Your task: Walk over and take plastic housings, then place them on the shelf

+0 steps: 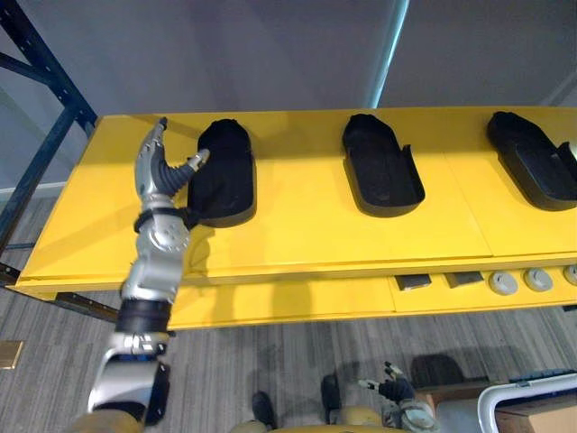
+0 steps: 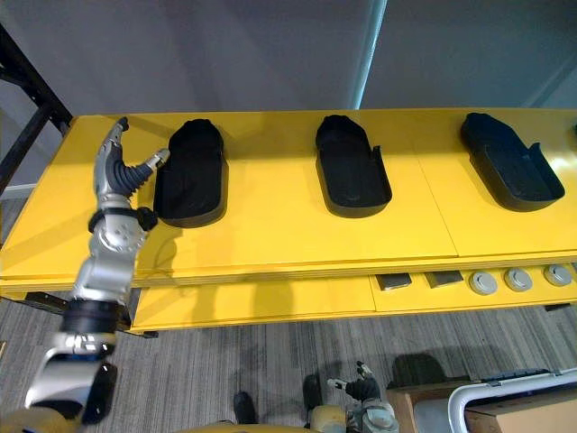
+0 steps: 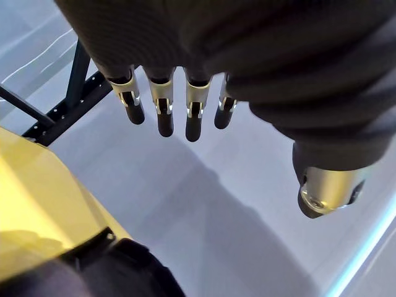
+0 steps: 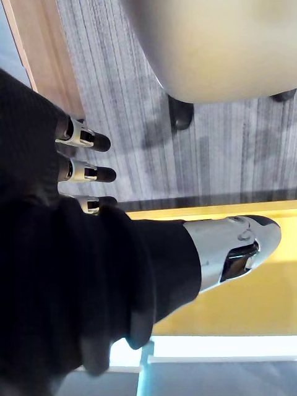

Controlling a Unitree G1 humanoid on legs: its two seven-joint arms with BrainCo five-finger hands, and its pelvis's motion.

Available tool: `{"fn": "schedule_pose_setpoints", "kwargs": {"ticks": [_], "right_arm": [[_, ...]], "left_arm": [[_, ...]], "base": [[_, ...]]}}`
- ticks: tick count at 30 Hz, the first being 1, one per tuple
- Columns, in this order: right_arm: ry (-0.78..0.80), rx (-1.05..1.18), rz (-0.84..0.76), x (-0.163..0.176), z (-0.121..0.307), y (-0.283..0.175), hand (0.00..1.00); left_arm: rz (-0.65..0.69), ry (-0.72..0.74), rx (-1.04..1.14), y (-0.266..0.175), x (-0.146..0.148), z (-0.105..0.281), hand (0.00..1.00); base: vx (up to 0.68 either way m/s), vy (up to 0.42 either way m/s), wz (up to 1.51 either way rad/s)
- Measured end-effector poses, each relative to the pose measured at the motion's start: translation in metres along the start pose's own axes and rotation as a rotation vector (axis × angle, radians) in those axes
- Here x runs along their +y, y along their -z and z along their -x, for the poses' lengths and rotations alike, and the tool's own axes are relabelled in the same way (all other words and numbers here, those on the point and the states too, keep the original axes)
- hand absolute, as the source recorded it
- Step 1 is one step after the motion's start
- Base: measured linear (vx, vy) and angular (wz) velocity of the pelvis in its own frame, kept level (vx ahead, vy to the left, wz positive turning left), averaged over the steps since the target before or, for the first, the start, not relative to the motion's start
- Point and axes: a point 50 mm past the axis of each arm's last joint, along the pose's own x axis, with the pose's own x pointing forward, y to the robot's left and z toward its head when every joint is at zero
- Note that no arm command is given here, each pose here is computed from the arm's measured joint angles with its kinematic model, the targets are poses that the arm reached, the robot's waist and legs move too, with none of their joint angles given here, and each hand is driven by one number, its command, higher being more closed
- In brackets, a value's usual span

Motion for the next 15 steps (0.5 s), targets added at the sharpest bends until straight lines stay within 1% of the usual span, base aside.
{"fn": "schedule_pose_setpoints", "kwargs": {"ticks": [1,2,4,7,9,12,15], "right_arm": [[0.0,0.003,0.0,0.0,0.0,0.001,0.0],[0.0,0.004,0.0,0.0,0.0,0.001,0.0],[0.001,0.008,-0.001,0.0,0.001,0.002,0.0],[0.005,0.007,-0.001,-0.001,0.002,0.004,0.0],[0.007,0.007,-0.002,-0.001,0.003,0.005,0.0],[0.009,0.004,-0.001,-0.001,0.003,0.003,0.0],[0.024,0.002,0.002,-0.002,0.005,0.004,0.0]], "left_arm": [[0.052,0.011,0.009,-0.001,-0.008,0.022,1.0],[0.07,0.018,0.009,-0.002,-0.01,0.031,1.0],[0.131,0.064,0.007,-0.006,-0.02,0.063,1.0],[0.189,0.129,0.006,-0.012,-0.031,0.09,1.0],[0.221,0.203,0.051,-0.008,-0.04,0.113,1.0],[0.269,0.275,0.109,-0.005,-0.049,0.129,1.0],[0.284,0.3,0.138,-0.001,-0.056,0.131,1.0]], "base": [[0.0,0.0,0.0],[0.0,0.0,0.0],[0.0,0.0,0.0],[0.0,0.0,0.0],[-0.01,0.001,0.02],[0.0,0.0,0.0],[0.01,0.009,-0.03]]}}
